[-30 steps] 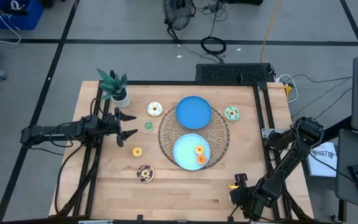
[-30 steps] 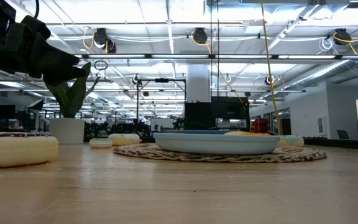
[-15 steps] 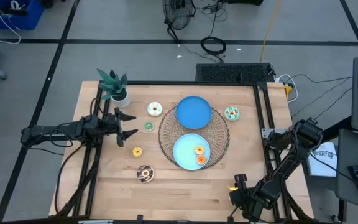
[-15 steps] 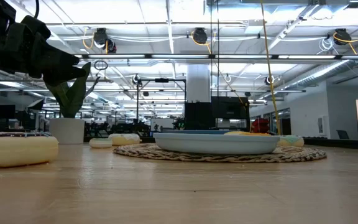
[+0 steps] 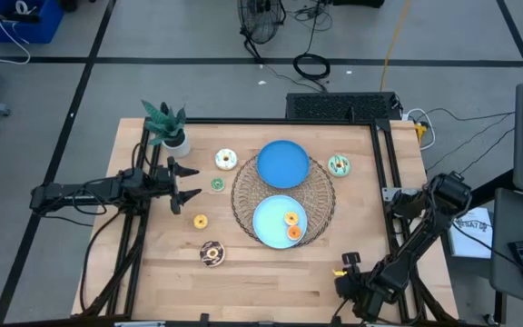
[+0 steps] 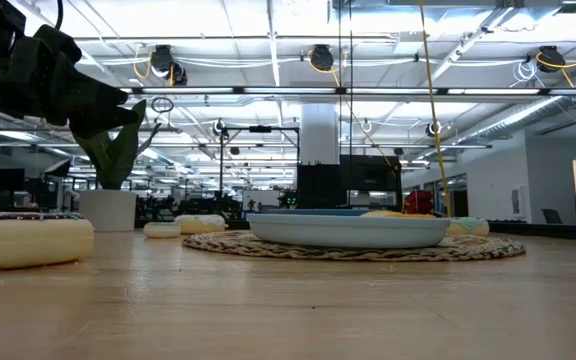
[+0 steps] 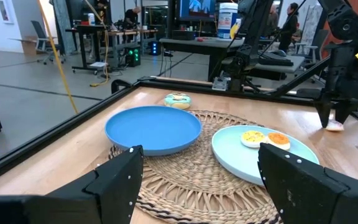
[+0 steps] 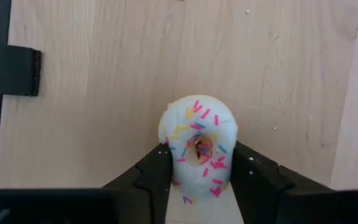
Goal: Pick & Place donuts
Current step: Put the small white donut on the light blue plate
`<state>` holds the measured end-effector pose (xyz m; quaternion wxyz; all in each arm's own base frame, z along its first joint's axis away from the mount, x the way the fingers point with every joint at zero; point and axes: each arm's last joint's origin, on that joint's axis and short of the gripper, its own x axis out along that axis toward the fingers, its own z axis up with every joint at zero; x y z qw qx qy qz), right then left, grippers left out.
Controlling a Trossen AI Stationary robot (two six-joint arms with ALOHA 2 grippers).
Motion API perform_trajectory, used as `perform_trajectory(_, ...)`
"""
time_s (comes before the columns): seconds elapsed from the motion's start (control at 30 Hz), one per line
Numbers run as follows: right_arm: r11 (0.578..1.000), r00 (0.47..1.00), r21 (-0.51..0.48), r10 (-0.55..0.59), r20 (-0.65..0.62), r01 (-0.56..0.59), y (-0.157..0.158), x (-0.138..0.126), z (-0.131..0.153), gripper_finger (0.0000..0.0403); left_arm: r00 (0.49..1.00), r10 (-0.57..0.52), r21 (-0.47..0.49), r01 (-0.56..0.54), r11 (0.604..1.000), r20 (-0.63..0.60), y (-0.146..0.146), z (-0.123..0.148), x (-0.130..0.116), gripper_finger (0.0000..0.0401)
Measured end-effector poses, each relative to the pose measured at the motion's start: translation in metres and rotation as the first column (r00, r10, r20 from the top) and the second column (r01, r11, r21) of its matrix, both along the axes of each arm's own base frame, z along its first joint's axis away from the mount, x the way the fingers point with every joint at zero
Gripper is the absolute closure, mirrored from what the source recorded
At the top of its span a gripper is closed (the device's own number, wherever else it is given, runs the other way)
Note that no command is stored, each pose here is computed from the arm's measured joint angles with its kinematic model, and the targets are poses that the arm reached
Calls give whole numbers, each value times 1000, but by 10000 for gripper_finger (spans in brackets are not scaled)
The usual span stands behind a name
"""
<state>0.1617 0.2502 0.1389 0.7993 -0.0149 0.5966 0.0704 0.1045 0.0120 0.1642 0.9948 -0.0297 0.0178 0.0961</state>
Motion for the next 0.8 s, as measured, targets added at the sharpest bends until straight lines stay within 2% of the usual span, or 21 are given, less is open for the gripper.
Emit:
perform_trajectory(0.17, 999, 1000, 37, 21, 3, -21, -1, 1, 8, 275, 1000, -1, 0, 1, 1000, 0, 0, 0, 0, 91)
perform_trajectory(0.43, 995, 994, 23, 96, 52, -97, -7, 10, 15, 275, 1000, -1, 0, 1, 1000, 0, 0, 0, 0, 91)
perform_trajectory(0.6, 982, 973, 43, 178, 145, -186, -8, 27, 18, 275, 1000, 0, 0, 0, 1000, 0, 0, 0, 0, 91)
perform_trajectory(0.8, 960, 925, 43, 253, 284, -276, -13, 53, 26, 275, 1000, 0, 0, 0, 1000, 0, 0, 0, 0, 91)
